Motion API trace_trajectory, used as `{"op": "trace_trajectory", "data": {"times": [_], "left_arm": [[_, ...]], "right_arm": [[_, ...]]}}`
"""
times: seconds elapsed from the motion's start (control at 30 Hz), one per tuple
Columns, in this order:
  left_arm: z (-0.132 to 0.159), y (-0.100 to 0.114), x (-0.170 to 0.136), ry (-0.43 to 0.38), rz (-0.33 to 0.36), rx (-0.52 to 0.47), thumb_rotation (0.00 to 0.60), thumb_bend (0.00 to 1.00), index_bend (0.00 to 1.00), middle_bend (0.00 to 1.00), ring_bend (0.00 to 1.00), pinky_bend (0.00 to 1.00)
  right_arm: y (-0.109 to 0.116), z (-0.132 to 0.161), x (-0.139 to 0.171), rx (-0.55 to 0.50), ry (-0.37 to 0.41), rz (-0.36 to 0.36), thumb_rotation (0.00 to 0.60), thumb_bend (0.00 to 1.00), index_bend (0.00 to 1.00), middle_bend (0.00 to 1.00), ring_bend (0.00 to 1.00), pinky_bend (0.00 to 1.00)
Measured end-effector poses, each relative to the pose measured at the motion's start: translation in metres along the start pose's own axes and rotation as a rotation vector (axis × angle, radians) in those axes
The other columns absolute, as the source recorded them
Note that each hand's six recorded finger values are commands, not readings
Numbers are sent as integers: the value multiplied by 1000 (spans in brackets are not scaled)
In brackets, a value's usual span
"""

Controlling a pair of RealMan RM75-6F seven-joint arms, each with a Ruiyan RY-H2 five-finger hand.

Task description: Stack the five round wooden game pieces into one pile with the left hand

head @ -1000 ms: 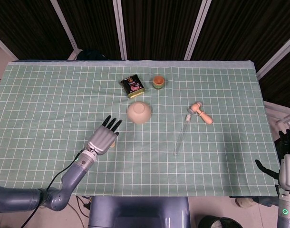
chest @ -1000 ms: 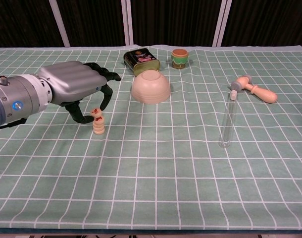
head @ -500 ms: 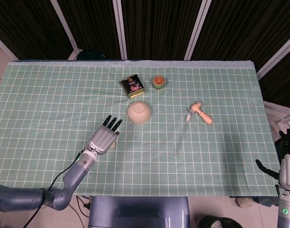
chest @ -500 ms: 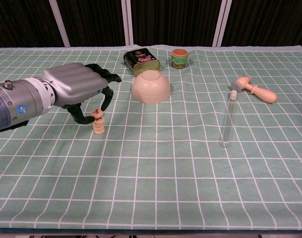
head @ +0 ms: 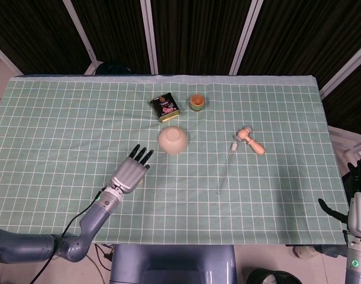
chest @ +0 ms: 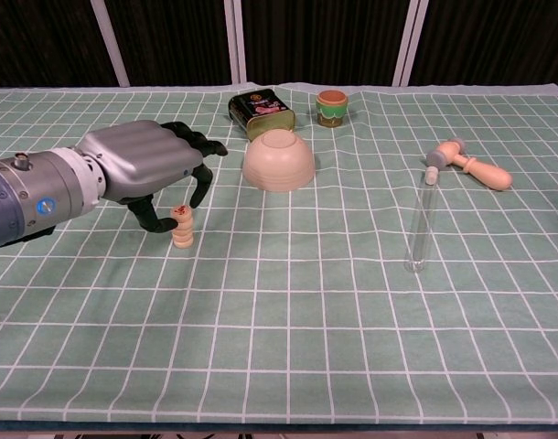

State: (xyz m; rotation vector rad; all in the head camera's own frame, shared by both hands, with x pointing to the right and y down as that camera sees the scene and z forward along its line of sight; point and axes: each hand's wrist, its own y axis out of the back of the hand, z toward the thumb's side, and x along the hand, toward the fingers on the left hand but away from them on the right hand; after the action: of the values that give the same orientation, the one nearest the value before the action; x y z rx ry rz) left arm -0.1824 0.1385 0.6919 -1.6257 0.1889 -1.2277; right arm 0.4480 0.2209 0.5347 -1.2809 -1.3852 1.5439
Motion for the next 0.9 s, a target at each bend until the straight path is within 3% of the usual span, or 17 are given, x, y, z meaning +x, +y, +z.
{"op": "trace_trajectory", "data": {"times": [0.33, 0.57, 0.73, 0.9], "left_arm": [[-4, 10, -3, 10, 39, -5, 600, 290, 383, 16, 0, 0], [-20, 28, -19, 54, 108, -52, 600, 270, 322, 15, 0, 0], [-56, 43, -52, 129, 185, -120, 600, 268, 297, 15, 0, 0], [-106, 48, -99, 250, 263, -165, 600, 267, 196, 14, 0, 0]], "right_arm": [[0, 0, 0, 2, 0, 1, 600, 233, 89, 13, 0, 0], [0, 0, 0, 5, 4, -3, 600, 232, 89, 13, 0, 0], [0, 2, 0, 9, 16, -5, 600, 233, 89, 13, 0, 0], [0, 7, 0, 13, 59, 2, 600, 233, 89, 13, 0, 0]]}}
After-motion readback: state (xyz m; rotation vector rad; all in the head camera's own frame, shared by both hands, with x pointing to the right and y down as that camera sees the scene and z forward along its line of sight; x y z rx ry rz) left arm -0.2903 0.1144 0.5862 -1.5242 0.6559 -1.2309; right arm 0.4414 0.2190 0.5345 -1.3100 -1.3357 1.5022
